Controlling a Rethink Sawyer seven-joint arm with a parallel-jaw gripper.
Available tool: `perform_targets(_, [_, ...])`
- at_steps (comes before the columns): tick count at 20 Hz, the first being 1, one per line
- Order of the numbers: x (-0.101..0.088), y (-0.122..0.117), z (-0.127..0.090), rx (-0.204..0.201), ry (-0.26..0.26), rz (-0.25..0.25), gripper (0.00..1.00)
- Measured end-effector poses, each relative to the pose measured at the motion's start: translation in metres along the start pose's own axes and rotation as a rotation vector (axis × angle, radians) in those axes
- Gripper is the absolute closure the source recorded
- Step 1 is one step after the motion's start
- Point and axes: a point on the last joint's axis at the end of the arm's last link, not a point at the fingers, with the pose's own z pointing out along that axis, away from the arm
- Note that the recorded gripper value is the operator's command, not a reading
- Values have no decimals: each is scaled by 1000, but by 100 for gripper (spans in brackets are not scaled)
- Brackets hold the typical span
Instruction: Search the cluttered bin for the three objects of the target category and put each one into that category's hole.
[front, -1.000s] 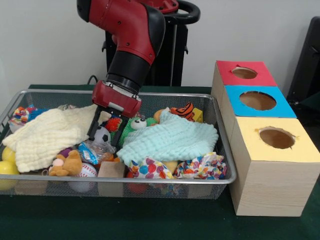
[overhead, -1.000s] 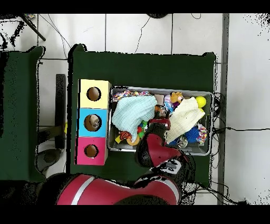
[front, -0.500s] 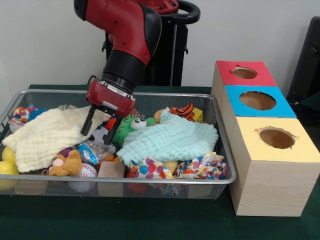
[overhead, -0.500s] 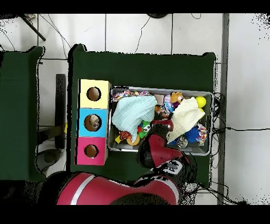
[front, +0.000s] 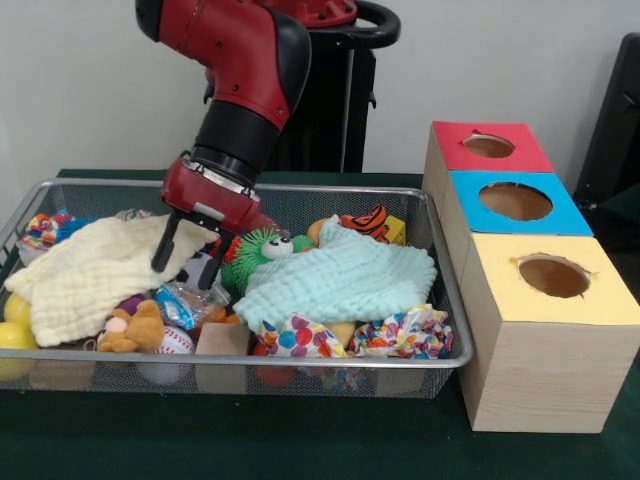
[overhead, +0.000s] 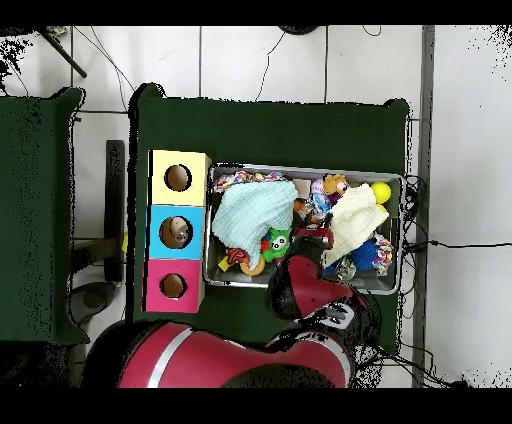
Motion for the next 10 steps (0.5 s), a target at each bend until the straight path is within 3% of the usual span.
perform_targets(10, [1, -7, 3, -38, -33, -60, 0])
